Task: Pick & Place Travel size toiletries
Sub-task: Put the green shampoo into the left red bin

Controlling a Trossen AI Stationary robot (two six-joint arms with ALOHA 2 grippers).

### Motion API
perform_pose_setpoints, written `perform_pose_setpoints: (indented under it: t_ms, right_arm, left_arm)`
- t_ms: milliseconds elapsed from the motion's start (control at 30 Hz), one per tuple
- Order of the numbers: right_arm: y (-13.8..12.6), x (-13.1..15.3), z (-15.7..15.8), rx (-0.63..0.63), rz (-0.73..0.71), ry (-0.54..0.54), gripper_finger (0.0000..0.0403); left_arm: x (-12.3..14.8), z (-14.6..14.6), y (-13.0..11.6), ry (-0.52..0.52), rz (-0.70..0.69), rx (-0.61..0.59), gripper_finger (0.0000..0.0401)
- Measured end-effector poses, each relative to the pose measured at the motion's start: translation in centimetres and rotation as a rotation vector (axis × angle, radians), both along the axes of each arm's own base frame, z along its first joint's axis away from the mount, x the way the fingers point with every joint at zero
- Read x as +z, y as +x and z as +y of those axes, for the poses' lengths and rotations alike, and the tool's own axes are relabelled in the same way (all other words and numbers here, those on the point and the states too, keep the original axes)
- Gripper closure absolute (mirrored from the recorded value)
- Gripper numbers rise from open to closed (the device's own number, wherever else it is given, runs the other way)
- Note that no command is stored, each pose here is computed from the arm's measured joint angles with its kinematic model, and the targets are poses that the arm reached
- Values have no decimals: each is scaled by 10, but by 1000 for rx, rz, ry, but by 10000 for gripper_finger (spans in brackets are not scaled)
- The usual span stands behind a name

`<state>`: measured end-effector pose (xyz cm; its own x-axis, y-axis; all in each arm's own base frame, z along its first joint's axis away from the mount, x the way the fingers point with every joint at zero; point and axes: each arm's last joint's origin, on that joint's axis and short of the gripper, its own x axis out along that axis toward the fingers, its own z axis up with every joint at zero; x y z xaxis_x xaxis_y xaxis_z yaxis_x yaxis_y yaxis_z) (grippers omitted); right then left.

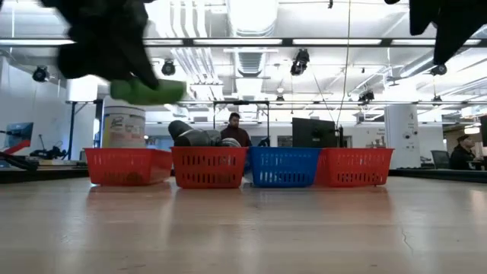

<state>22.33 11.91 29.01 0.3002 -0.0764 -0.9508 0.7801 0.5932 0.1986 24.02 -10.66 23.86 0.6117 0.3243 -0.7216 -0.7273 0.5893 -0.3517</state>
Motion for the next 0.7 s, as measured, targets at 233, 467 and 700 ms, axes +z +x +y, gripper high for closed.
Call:
perform_pose_setpoints:
  t_ms: [233,467,700]
  right_arm:
    - [-1,4,-5,-20,-44,-46,37]
    - [0,4,-6,-42,-49,-37,37]
    - [2,4,-4,-48,-68,-10,37]
  left_arm:
    - [-28,57,-72,-135,-243,528,284]
    - [-44,98,-73,-101,-188,535,273]
    - [-49,124,-67,-168,-64,398,220]
